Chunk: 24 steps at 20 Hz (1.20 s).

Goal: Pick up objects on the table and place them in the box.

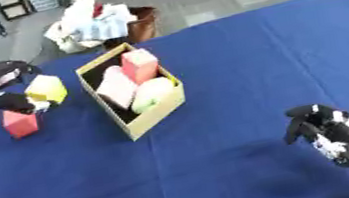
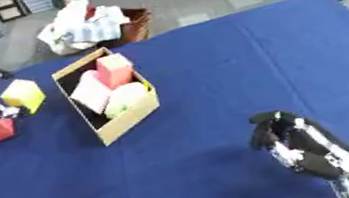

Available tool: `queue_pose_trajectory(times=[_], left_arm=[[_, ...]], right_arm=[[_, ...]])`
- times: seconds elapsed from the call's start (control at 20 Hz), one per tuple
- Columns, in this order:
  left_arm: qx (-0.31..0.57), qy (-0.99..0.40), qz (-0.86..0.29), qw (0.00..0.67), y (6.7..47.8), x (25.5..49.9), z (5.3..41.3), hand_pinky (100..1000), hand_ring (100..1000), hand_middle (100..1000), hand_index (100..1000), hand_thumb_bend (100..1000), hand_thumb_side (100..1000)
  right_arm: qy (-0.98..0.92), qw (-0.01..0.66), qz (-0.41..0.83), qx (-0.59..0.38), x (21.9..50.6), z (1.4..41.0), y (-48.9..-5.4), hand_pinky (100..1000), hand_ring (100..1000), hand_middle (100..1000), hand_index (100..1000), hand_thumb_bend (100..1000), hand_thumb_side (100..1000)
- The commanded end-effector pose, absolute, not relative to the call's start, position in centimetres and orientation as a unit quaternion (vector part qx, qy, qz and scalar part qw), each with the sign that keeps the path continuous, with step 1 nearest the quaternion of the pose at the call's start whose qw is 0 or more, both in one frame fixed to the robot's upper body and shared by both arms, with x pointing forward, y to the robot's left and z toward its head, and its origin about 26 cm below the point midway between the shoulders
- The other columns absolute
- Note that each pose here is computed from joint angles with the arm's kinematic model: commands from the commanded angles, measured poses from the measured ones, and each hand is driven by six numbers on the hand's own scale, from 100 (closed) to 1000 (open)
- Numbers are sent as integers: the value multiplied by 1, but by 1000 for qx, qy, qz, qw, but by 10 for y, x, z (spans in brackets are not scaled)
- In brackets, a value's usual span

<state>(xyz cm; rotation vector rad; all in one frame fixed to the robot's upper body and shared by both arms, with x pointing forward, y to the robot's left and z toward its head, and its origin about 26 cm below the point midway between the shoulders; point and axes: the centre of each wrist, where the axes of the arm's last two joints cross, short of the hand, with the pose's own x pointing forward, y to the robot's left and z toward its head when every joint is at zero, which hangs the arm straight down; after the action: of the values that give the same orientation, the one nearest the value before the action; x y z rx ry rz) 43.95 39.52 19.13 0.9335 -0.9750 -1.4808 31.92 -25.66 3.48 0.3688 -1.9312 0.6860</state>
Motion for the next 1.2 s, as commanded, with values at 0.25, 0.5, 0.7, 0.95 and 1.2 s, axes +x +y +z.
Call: queue_pose_trajectory(times=[0.25,0.5,0.7,0.95,1.2], left_arm=[[412,-395,-604,557,425,431,204,872,818,859,946,589,689],[414,-380,-607,562,431,429,201,884,832,885,956,649,717],[430,-367,-597,569,438,427,199,883,831,886,960,655,689],[452,-352,-574,585,447,426,188,866,808,850,948,606,557],[468,-361,-554,586,449,429,176,853,783,807,920,538,438]], right_arm=[[-803,501,291,140,321,41,-263,567,578,539,780,100,429],[-803,501,292,140,321,41,-263,567,578,539,780,100,430],[-803,501,292,140,321,41,-263,567,578,539,780,100,430],[-803,501,292,140,321,41,-263,567,578,539,780,100,430],[-802,501,293,141,321,41,-263,567,578,539,780,100,430]])
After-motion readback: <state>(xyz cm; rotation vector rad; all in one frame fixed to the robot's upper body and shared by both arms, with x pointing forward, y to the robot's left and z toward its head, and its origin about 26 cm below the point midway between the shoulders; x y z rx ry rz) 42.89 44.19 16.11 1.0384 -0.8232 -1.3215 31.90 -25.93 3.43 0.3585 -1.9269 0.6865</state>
